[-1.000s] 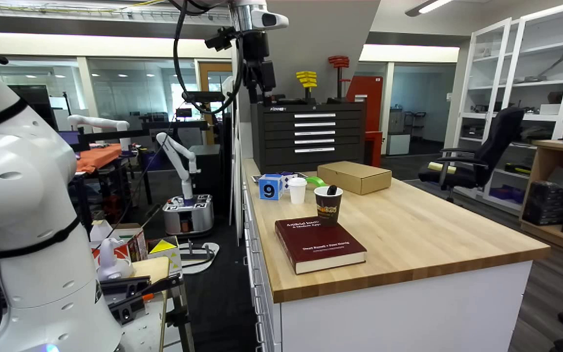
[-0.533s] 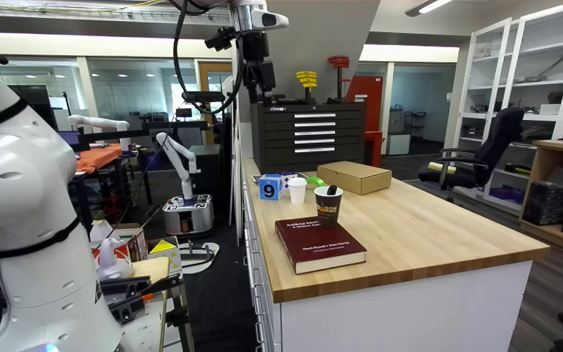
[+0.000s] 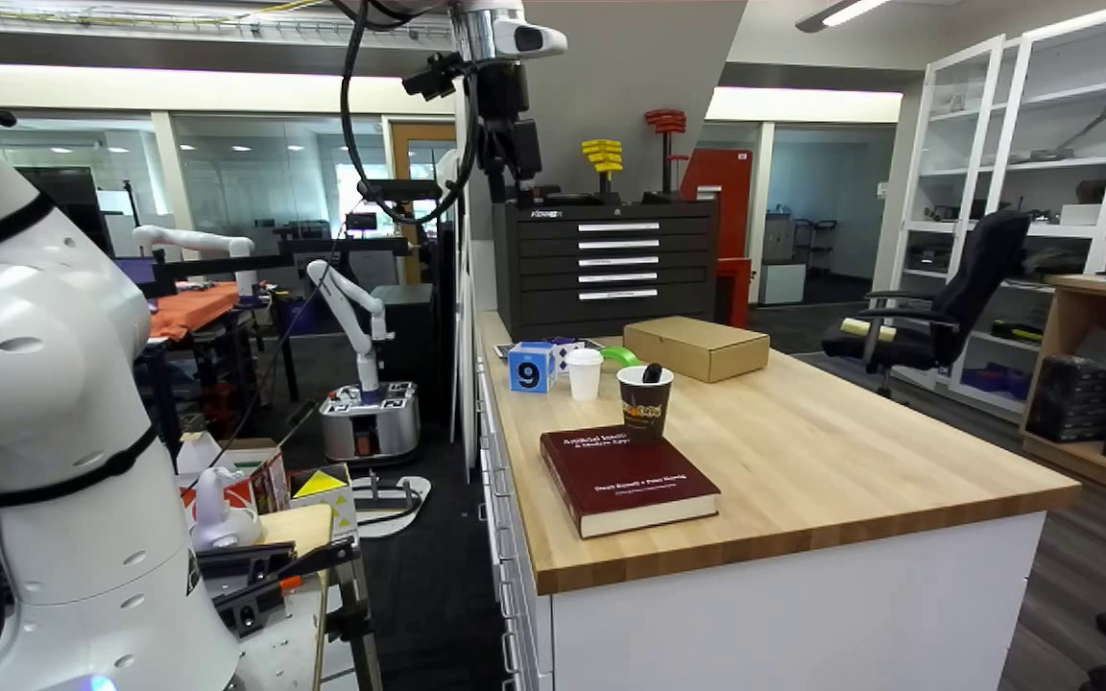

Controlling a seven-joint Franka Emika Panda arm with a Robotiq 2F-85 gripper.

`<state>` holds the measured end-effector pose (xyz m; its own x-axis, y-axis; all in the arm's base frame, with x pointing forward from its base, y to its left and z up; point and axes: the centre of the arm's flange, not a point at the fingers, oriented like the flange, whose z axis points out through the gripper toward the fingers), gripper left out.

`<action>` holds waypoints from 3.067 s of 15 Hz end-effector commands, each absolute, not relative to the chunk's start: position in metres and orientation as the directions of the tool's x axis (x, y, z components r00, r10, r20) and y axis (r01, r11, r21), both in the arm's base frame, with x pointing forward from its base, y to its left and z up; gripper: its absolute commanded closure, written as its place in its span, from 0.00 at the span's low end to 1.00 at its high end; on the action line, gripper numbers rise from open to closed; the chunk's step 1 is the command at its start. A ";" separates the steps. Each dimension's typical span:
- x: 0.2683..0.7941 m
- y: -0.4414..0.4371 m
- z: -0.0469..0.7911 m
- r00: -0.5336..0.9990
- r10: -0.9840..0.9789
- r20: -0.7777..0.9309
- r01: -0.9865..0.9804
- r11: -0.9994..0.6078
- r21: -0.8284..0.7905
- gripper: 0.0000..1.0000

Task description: Put the sharpie on the table

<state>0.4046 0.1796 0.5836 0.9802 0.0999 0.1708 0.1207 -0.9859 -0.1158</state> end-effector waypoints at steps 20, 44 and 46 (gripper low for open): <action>0.561 0.128 0.493 0.985 0.069 0.159 0.072 -0.997 -0.014 0.00; 0.599 0.134 0.401 0.996 0.045 0.076 0.050 -0.997 -0.065 0.00; 0.608 0.133 0.389 0.996 0.046 0.070 0.051 -0.996 -0.070 0.00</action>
